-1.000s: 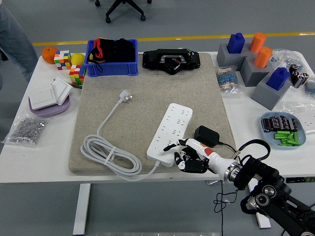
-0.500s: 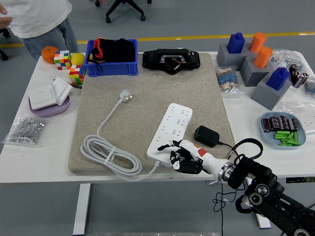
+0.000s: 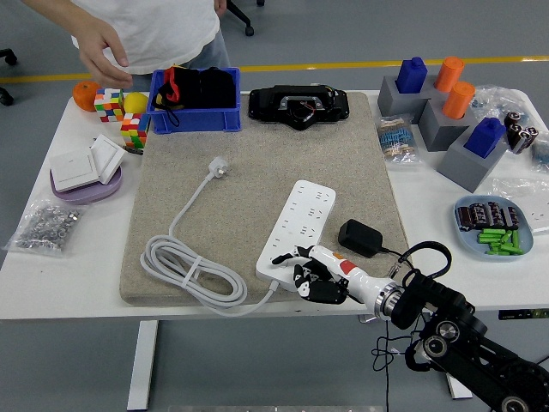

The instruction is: Press the white button,pick up the black plug,place it near the board,insert it into the board

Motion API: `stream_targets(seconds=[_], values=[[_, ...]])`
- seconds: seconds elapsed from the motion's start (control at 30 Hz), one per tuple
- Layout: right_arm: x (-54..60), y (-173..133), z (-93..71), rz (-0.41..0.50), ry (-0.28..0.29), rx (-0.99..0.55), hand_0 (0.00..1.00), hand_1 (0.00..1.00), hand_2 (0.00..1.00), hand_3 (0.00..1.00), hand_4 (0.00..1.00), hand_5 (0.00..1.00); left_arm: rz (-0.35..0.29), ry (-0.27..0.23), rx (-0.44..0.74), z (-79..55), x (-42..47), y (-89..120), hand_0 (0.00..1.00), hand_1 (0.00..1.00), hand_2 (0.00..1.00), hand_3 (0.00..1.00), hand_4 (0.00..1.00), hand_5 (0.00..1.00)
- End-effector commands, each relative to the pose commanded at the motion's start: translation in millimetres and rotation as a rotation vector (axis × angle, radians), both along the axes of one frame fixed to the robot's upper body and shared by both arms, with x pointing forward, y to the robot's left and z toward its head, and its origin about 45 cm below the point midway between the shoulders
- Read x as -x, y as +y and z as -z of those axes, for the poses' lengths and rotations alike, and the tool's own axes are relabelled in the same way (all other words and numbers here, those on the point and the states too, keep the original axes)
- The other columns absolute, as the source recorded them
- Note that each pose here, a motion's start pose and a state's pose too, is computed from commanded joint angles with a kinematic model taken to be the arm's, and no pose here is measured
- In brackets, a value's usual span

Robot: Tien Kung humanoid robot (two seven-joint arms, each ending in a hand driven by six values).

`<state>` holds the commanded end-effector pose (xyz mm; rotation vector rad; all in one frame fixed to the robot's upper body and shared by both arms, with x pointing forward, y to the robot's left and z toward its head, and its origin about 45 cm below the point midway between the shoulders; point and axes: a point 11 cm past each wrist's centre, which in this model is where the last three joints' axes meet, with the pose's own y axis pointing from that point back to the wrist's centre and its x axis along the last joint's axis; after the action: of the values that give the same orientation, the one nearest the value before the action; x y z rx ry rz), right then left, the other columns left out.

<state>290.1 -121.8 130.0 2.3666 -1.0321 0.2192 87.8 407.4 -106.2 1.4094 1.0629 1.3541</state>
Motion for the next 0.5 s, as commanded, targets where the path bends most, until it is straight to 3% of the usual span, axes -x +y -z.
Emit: stream_targets(seconds=[0.5], values=[[-0.3, -2.7, 6.3, 0.003, 0.000, 0.033, 0.002, 0.002, 0.133, 0.763, 0.124, 0.002, -0.006, 0.002, 0.005, 1.2, 2.2, -2.4, 0.708, 0.662, 0.590, 0.682, 0.650, 0.284]])
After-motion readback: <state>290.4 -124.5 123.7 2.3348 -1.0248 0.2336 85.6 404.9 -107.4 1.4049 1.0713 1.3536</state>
